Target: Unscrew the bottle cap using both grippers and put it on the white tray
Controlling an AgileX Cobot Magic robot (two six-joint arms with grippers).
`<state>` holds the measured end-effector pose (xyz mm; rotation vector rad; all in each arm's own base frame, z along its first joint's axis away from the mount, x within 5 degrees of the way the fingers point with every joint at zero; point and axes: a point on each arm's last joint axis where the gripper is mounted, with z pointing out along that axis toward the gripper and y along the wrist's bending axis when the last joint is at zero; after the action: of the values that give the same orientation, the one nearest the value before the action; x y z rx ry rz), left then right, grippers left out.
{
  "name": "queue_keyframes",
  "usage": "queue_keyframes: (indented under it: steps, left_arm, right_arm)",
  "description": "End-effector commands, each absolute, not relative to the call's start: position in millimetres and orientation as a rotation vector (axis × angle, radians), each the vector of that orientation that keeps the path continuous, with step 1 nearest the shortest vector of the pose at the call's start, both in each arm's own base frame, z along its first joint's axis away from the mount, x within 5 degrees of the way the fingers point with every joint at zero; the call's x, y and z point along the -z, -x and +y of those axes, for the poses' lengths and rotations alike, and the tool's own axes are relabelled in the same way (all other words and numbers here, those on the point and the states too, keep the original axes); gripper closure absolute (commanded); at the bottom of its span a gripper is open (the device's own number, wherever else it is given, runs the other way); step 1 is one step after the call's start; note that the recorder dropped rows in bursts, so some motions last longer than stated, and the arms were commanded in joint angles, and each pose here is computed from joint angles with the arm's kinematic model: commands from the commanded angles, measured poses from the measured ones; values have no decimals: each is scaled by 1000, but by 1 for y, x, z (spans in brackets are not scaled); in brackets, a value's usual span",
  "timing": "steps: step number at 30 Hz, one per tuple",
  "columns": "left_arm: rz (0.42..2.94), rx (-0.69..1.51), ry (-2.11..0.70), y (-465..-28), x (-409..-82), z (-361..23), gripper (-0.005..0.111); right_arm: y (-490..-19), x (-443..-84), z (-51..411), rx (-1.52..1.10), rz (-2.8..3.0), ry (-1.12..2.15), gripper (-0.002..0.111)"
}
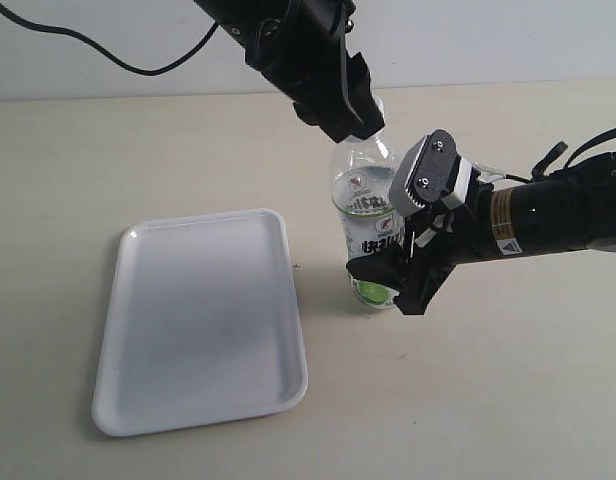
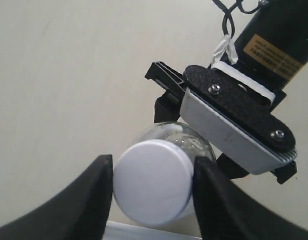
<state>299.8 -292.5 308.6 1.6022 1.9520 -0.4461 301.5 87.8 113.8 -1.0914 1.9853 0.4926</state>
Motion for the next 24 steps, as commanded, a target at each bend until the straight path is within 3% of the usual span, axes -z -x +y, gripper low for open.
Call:
queue_keyframes:
  steps: [1, 8, 24]
  left_arm:
    - [1971, 466, -1595, -299, -309, -293, 51]
    - [1976, 463, -1591, -299, -309, -293, 32]
    - [2033, 468, -1575, -301, -301, -294, 33]
  right_arm:
    - [-304, -121, 89, -479, 1953, 1097, 108]
    - [-304, -121, 89, -477, 1951, 1100, 108]
    - [-304, -121, 89, -466, 1937, 1117, 108]
